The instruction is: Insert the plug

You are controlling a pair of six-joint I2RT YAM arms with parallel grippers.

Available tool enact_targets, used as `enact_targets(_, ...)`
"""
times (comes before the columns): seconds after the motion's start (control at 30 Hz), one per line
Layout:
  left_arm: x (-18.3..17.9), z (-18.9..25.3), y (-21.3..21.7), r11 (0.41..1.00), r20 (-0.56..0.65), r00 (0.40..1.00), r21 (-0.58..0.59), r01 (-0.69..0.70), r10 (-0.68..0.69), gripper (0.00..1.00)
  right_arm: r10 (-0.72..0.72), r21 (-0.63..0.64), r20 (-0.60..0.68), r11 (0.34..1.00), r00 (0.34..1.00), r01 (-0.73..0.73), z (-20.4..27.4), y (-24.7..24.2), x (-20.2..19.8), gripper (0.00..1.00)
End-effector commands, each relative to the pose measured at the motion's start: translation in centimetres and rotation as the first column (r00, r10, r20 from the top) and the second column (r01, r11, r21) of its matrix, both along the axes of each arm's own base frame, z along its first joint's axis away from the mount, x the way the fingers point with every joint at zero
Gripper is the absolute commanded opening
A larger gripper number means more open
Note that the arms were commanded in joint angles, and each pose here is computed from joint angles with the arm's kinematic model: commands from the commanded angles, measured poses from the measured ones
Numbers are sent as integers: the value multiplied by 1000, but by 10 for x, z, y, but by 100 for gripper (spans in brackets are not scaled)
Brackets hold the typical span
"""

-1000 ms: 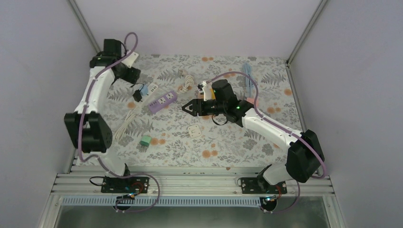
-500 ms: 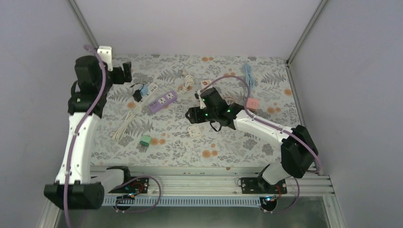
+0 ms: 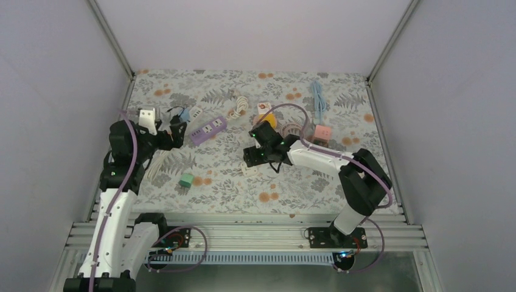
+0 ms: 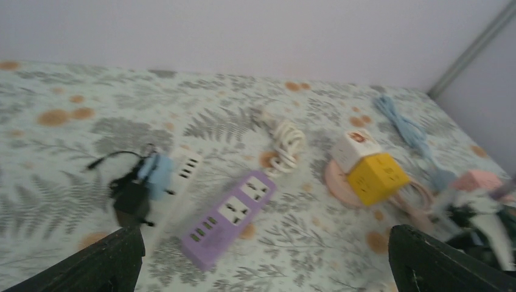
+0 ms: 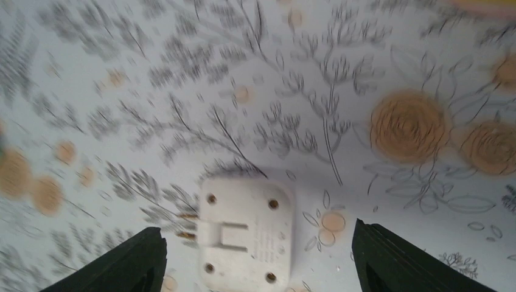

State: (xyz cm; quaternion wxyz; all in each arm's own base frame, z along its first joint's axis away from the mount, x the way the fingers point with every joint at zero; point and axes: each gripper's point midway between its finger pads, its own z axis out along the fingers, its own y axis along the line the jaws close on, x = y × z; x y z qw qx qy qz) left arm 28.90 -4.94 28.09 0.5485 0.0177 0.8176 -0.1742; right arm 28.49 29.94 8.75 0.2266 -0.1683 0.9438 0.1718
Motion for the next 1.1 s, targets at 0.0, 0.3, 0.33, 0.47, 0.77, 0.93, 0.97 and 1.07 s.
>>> enact_targets(0.0, -8, 14, -32, 978, 79, 981, -89, 187, -180, 100, 102, -108, -86, 988, 991, -111, -41, -9, -30, 77)
enact_targets(0.3, 3, 10, -32, 979, 74, 980, -75, 189, -183, 100, 191, -203, -132, 955, 973, -215, -67, -10, -48, 79)
enact_targets(0.33, 4, 9, -32, 979, 72, 980, -78, 189, -183, 100, 195, -204, -141, 954, 971, -221, -69, -7, -48, 79)
enact_targets(0.47, 3, 6, -32, 979, 69, 980, -78, 190, -185, 100, 198, -235, -140, 945, 970, -227, -75, 1, -44, 79)
enact_targets(0.77, 6, 0, -32, 979, 50, 981, -78, 189, -186, 100, 217, -292, -123, 925, 968, -244, -76, 16, -42, 81)
enact_targets(0.93, 9, -4, -33, 977, 39, 980, -79, 197, -194, 100, 208, -330, -109, 915, 972, -233, -80, 20, -40, 79)
enact_targets(0.97, 9, -4, -34, 976, 38, 979, -78, 201, -199, 100, 209, -334, -109, 913, 972, -234, -81, 20, -40, 78)
enact_targets(1.07, 8, -5, -35, 975, 36, 978, -76, 206, -204, 100, 191, -350, -106, 911, 976, -217, -84, 15, -39, 76)
